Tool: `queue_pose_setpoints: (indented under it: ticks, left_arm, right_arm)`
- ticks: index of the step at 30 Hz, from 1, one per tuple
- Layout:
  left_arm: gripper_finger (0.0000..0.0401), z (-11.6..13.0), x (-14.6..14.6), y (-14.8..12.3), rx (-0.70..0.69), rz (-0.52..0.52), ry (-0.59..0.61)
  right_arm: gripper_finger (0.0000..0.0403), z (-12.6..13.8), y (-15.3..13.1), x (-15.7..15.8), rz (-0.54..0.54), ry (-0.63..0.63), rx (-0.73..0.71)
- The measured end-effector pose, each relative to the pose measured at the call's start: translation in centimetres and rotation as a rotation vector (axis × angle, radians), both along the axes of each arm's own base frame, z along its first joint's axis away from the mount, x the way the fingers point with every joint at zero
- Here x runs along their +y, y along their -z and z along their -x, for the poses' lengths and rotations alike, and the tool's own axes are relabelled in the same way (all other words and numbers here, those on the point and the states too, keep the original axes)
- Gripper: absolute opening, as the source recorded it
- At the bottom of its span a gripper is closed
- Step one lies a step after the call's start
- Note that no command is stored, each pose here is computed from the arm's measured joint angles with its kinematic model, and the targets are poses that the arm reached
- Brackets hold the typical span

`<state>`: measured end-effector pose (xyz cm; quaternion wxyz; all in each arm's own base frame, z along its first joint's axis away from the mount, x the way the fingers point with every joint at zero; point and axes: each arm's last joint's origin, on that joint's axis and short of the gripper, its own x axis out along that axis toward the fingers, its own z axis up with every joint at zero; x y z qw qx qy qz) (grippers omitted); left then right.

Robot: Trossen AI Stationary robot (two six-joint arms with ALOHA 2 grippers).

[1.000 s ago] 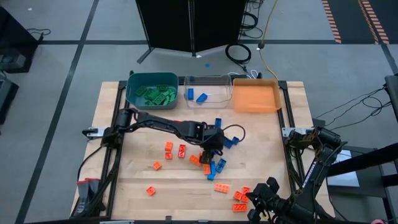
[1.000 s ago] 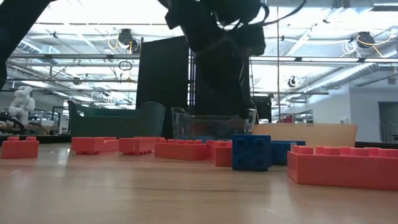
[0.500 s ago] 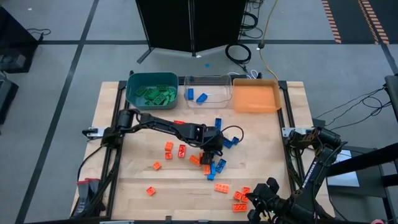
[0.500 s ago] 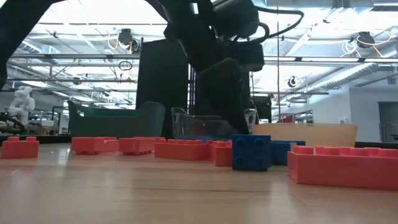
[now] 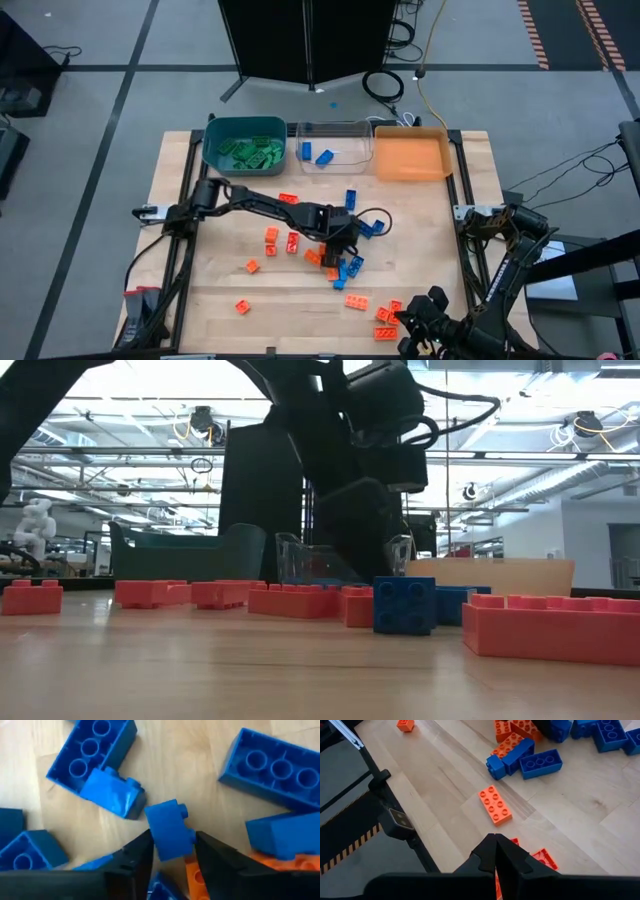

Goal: Sort blocks
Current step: Put the blue game piece into the transparent bin

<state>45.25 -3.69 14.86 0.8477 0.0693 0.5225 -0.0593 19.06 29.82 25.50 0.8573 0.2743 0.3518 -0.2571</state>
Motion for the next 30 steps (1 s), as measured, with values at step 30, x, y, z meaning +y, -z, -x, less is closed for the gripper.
queue_pose_setpoints:
  ticks: [30]
  left_arm:
    - [0.0077,-0.1,12.4,-14.1,-0.146,-0.084,-0.36]
  right_arm:
    - [0.0,0.0,0.0,-0.1,0.004,0.006,0.003]
